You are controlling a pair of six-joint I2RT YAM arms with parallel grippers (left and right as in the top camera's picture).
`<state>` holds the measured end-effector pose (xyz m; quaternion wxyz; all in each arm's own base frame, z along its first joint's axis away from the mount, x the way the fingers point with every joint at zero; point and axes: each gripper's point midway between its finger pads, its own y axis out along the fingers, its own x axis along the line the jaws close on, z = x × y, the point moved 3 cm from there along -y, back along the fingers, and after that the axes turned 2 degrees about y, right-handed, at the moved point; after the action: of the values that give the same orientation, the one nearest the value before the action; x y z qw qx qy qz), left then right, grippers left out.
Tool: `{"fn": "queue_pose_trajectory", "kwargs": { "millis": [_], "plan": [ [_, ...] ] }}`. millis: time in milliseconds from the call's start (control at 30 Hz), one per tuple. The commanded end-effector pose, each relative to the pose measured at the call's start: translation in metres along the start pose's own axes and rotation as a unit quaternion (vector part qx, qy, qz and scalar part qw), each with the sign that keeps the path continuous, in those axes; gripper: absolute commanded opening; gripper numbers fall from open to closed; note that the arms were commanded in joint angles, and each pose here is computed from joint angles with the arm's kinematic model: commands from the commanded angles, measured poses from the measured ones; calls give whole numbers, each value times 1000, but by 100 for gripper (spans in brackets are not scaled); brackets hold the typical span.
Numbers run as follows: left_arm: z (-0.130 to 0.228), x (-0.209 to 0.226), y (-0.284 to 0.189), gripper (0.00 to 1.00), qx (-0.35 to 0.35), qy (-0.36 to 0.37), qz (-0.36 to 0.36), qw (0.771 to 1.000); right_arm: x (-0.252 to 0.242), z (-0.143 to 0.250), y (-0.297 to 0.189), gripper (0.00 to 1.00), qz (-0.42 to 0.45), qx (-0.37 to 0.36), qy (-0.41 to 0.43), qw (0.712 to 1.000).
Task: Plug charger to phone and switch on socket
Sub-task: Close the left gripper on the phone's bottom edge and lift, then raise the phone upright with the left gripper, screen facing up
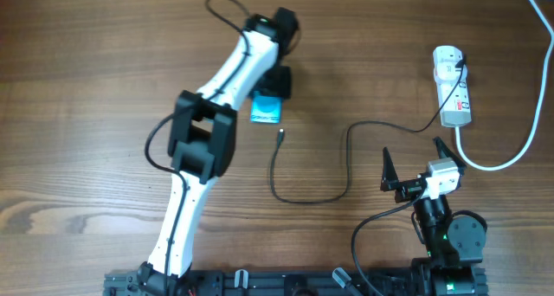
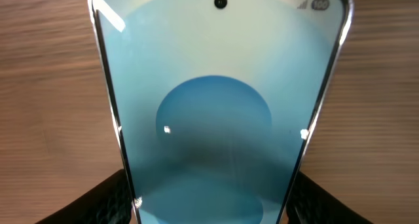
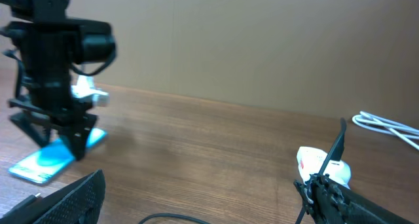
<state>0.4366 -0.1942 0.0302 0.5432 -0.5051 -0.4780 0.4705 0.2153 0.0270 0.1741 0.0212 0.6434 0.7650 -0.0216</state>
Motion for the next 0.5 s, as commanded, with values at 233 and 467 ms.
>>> {"fn": "queue_pose_trajectory", "kwargs": {
  "millis": [233, 467],
  "plan": [
    [6, 104, 36, 68, 79, -128, -28, 988, -2, -2, -1, 100, 7, -6, -5, 1000],
    [4, 89, 37, 82, 79, -126, 10, 989, -2, -2, -1, 100, 7, -6, -5, 1000]
  ]
}}
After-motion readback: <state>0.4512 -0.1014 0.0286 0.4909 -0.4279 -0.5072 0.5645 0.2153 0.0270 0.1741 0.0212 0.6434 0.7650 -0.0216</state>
